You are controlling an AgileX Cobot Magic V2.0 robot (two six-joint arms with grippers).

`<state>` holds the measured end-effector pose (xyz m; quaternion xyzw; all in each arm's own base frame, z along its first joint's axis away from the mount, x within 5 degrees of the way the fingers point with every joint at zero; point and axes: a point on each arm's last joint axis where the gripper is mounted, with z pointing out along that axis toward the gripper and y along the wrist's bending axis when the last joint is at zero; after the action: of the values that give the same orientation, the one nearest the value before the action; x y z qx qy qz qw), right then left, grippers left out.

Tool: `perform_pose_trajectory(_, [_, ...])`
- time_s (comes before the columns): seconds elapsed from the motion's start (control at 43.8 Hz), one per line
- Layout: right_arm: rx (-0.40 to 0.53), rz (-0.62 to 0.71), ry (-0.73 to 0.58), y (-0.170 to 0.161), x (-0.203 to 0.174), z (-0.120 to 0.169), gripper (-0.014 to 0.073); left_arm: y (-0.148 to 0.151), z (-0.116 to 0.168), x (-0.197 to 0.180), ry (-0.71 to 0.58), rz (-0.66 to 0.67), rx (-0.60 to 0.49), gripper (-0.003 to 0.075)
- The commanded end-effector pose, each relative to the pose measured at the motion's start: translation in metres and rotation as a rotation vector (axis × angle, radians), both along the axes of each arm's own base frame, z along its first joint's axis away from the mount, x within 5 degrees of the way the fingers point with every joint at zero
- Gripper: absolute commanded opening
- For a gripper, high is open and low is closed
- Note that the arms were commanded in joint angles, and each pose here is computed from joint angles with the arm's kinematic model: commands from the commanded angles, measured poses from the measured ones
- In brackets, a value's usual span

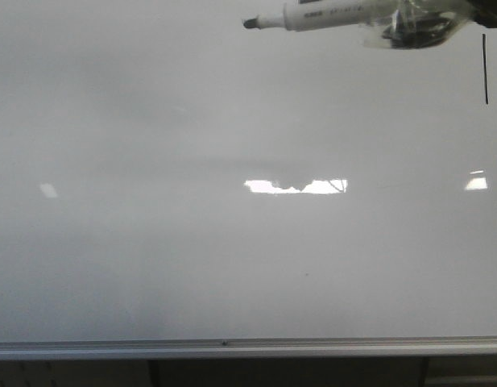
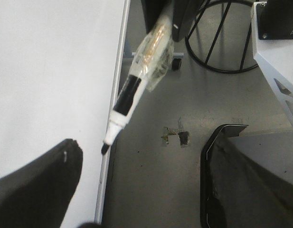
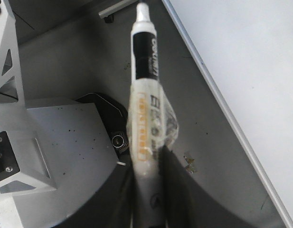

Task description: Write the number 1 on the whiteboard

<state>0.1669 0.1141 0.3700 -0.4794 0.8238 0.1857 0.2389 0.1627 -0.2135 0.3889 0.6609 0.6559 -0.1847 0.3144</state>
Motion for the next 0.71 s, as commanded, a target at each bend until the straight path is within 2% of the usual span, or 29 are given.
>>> perform_pose_trajectory(0.0, [0.014,0.056,0.037,-0.001,-0.012,0.011,0.0013,-0.016,0.014,0.000,-0.044,-0.040,-0.066,0.0544])
perform_pose_trajectory(0.183, [0.014,0.057,0.036,-0.001,-0.012,0.011,0.0013,-0.043,0.003,0.016,-0.035,-0.064,-0.022,0.0544])
perform_pose_trajectory(0.411, [0.014,0.057,0.036,-0.001,-0.012,0.011,0.0013,-0.059,-0.007,0.030,-0.017,-0.068,0.001,0.0536])
perform_pose_trajectory(0.502, [0.014,0.057,0.036,-0.001,-0.012,0.011,0.0013,-0.059,-0.010,0.030,-0.006,-0.073,0.014,0.0459])
perform_pose_trajectory(0.685, [0.016,0.055,0.032,-0.001,-0.012,0.011,0.0013,-0.059,-0.010,0.030,-0.005,-0.073,0.014,0.0230])
